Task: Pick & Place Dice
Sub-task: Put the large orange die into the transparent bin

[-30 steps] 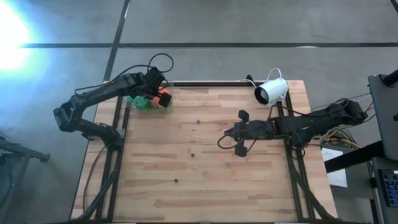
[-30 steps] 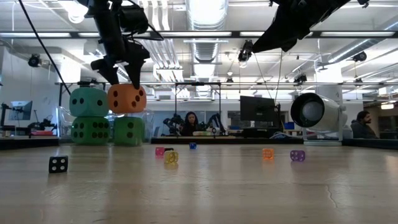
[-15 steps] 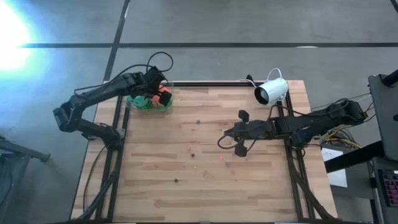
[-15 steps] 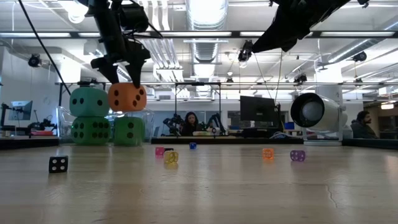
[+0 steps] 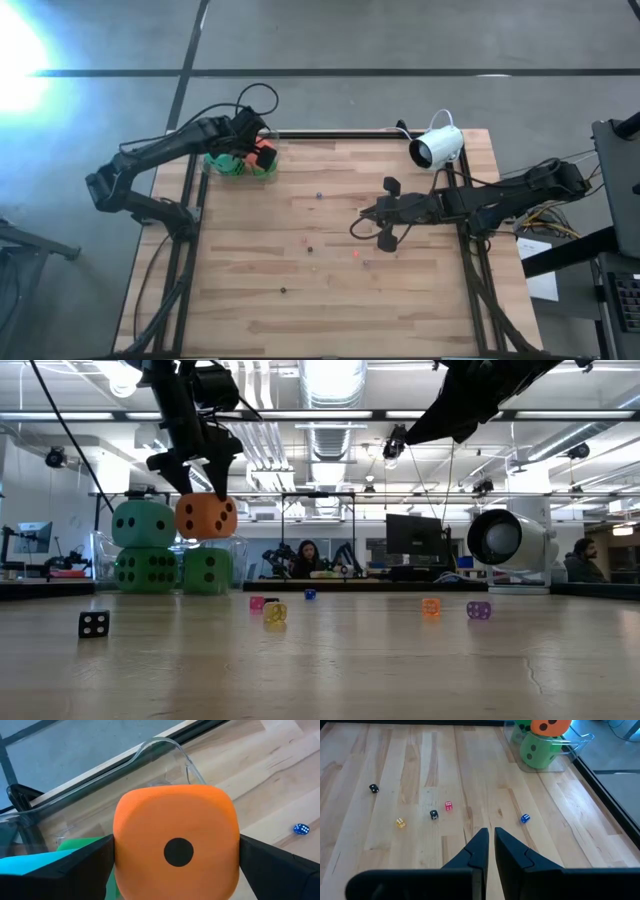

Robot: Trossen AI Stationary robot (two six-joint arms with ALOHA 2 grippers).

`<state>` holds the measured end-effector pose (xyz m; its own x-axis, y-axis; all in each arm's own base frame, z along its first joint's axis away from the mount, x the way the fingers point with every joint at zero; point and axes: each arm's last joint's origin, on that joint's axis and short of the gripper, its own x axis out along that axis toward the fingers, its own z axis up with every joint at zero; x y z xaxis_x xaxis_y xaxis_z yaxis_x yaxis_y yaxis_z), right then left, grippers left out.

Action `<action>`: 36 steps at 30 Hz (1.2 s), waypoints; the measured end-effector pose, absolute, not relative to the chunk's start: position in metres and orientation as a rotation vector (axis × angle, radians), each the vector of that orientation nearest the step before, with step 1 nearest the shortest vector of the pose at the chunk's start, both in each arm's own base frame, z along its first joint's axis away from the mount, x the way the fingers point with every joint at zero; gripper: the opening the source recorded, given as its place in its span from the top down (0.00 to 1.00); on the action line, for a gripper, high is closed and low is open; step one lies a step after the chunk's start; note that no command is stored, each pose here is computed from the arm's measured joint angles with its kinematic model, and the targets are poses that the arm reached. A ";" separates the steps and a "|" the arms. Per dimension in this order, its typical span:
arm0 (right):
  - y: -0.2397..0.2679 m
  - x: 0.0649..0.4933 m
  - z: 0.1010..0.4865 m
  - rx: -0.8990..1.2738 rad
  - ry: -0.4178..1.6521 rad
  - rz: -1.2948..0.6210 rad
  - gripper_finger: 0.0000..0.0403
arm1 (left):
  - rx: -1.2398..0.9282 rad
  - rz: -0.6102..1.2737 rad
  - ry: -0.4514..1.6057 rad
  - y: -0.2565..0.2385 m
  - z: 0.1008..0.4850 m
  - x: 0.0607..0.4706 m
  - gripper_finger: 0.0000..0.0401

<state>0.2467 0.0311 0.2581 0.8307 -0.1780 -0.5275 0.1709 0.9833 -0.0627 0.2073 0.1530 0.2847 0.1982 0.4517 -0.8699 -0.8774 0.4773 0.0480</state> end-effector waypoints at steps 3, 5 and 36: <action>0.031 0.247 0.258 -0.014 0.561 -0.185 0.93 | -0.528 0.994 0.974 0.153 0.285 0.207 0.07; 0.031 0.247 0.258 -0.013 0.561 -0.185 0.93 | -0.527 0.993 0.967 0.154 0.285 0.208 0.11; 0.031 0.247 0.258 -0.014 0.561 -0.185 0.93 | -0.510 1.031 0.943 0.153 0.286 0.209 0.14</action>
<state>0.2467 0.0310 0.2581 0.8307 -0.1782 -0.5274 0.1708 0.9833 -0.0632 0.2093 0.1534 0.2860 0.1915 0.4915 -0.8495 -0.8899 0.4521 0.0610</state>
